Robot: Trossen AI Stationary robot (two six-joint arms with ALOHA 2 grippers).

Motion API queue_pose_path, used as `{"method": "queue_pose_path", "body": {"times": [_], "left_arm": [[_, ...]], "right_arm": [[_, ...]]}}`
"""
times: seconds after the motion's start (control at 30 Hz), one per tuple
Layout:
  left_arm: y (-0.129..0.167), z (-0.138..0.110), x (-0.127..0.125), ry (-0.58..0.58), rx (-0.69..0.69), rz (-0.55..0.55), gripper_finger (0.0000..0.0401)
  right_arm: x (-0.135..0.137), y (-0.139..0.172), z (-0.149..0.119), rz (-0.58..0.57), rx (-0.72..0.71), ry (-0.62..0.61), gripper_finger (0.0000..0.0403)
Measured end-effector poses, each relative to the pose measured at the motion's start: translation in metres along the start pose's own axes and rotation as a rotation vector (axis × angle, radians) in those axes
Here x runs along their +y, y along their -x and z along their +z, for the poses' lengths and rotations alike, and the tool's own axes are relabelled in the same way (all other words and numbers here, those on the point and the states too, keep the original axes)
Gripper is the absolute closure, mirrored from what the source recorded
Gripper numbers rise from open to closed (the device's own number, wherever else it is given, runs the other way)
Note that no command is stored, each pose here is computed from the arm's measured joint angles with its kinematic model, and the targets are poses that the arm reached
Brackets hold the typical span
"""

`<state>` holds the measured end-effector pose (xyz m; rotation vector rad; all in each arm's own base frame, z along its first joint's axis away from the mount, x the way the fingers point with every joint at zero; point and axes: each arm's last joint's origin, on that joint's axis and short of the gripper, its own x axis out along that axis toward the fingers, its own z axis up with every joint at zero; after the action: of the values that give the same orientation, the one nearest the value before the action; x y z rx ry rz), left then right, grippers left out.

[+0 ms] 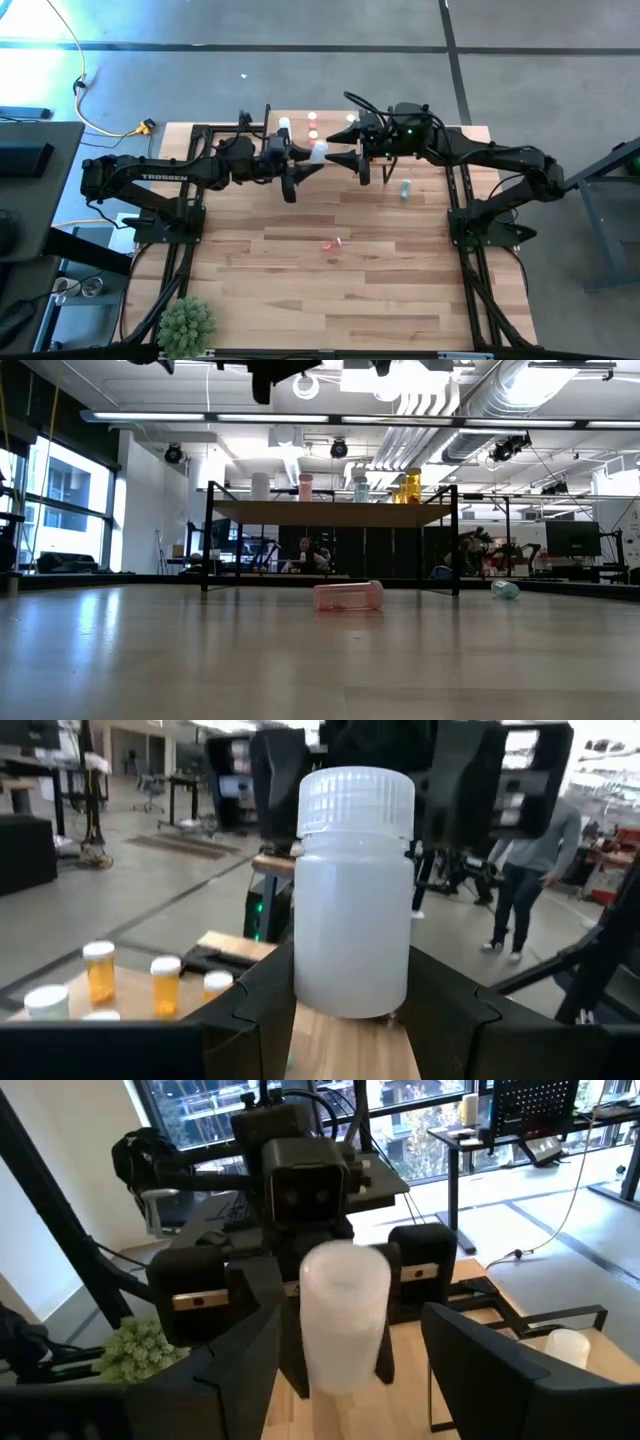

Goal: Pick and place medicine bottles onto shelf by color
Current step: Put the white pill bottle on the shelf aligned with the other white pill bottles

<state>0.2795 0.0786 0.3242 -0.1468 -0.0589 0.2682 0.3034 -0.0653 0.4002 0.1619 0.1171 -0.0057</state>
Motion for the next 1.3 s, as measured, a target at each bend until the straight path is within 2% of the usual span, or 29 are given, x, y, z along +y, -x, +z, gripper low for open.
{"method": "queue_pose_path", "body": {"times": [0.3, 0.57, 0.7, 0.97, 1.3], "left_arm": [[0.000, 0.004, 0.000, -0.034, -0.040, 0.010, 0.0259], [0.000, 0.004, 0.000, -0.034, -0.041, 0.011, 0.0258], [0.000, 0.004, 0.000, -0.034, -0.044, 0.009, 0.0258], [0.000, 0.004, 0.000, -0.034, -0.042, 0.014, 0.0256], [0.000, 0.000, 0.003, -0.033, 0.003, 0.034, 0.0228]], "right_arm": [[0.001, -0.030, -0.015, 0.017, -0.004, 0.009, 0.0169], [0.001, -0.033, -0.015, 0.002, -0.015, -0.002, 0.0171], [0.001, -0.032, -0.014, -0.011, -0.028, -0.010, 0.0195], [0.000, -0.032, -0.014, -0.030, -0.028, -0.022, 0.0278], [0.000, -0.032, -0.015, -0.031, -0.020, -0.071, 0.0272]]}}
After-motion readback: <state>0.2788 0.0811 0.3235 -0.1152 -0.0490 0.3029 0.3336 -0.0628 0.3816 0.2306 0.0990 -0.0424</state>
